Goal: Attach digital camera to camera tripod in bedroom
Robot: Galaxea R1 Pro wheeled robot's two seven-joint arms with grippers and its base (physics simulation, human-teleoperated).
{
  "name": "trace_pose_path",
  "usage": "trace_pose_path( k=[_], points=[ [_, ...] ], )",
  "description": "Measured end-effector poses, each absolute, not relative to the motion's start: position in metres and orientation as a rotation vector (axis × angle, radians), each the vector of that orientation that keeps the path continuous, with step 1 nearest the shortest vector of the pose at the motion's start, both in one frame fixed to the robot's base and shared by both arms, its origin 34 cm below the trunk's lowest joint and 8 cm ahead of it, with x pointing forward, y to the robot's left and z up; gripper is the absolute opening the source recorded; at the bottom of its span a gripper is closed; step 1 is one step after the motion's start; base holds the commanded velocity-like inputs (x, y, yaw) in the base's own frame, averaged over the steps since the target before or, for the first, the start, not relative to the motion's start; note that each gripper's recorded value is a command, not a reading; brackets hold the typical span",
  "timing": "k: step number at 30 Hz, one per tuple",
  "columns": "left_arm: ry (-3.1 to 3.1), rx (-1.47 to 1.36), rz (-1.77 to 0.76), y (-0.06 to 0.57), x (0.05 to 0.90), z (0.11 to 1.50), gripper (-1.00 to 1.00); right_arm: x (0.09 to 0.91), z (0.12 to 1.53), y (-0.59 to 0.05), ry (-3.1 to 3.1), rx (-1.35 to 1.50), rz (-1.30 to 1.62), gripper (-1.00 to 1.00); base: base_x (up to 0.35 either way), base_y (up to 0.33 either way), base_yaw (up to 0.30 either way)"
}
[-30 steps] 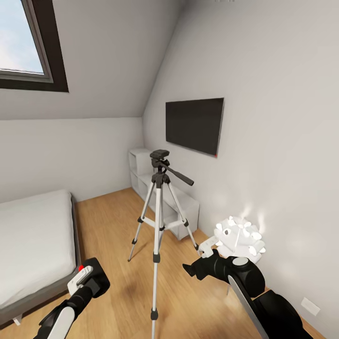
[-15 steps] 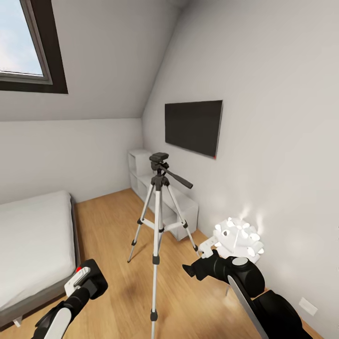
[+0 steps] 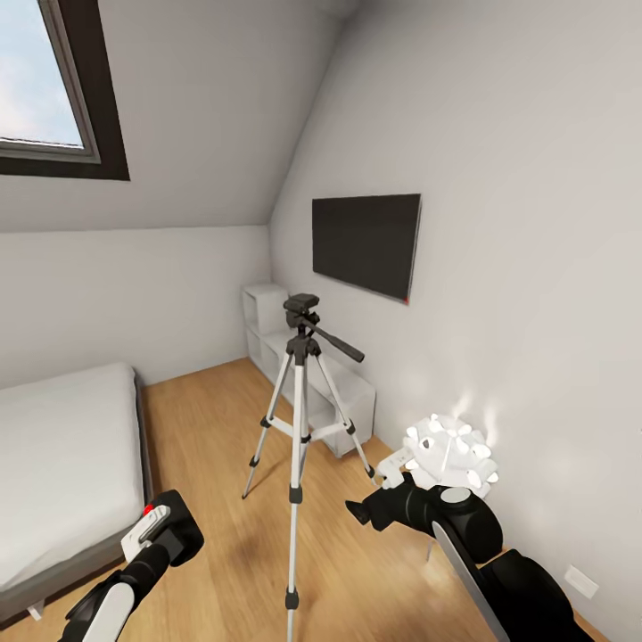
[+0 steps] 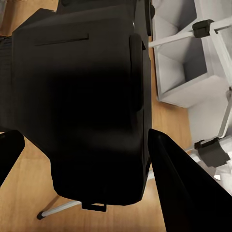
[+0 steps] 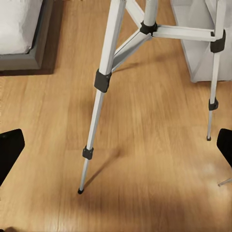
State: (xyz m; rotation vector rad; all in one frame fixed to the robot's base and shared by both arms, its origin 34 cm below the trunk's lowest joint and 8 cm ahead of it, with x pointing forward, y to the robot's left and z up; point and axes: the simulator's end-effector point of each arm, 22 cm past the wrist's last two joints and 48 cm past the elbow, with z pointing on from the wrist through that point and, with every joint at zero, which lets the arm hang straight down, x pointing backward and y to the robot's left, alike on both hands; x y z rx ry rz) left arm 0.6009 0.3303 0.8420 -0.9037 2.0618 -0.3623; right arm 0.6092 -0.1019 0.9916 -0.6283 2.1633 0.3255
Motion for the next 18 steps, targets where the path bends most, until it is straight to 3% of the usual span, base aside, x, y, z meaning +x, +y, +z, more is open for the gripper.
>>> trace_pose_path(
  k=[18],
  points=[
    [2.060,-0.902,-0.366,0.330,0.596,0.860,-1.00,0.603,1.009,-0.101,2.163,-0.637,0.329,1.00,0.000,0.000,0.000]
  ],
)
